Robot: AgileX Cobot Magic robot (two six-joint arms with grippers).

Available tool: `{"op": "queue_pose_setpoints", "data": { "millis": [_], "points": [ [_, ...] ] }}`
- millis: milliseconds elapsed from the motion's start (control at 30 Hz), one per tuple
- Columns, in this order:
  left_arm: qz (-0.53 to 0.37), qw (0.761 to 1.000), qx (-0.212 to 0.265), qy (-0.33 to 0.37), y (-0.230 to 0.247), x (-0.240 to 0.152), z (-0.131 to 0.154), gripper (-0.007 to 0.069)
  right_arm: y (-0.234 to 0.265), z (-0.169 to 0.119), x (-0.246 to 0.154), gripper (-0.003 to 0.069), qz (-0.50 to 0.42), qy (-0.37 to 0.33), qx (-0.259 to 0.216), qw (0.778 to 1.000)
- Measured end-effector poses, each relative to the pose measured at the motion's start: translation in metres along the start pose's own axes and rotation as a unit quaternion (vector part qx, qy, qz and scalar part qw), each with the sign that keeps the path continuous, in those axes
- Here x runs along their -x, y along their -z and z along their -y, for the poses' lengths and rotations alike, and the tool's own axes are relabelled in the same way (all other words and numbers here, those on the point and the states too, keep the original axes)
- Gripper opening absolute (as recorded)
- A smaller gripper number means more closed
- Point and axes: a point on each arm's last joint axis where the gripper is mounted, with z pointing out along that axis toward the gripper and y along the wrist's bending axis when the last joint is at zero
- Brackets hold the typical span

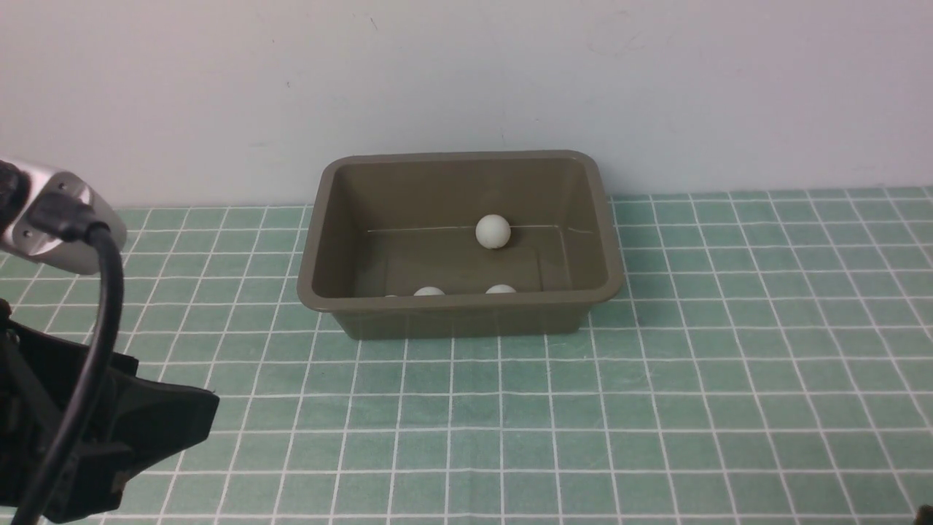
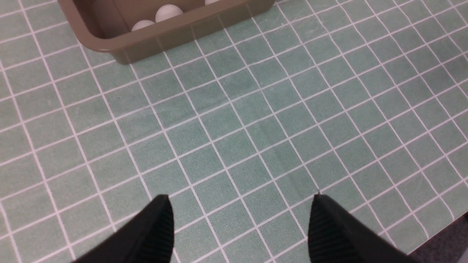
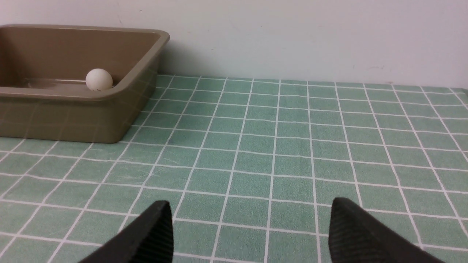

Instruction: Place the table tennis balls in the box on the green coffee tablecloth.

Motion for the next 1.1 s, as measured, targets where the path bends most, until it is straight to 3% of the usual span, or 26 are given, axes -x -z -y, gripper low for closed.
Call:
{"op": "queue_pose_setpoints", "data": {
  "millis": [833, 1100],
  "points": [
    [0.003, 1.0, -0.004, 0.001, 0.0, 0.0007, 0.0008, 0.0447, -0.001, 0.0, 0.0016, 0.0516, 0.021, -0.001, 0.0, 1.0],
    [0.047, 0.998, -0.024, 0.015, 0.0005, 0.0087, 0.0043, 0.0447, -0.001, 0.0, 0.0016, 0.0516, 0.021, -0.001, 0.0, 1.0]
  ]
}}
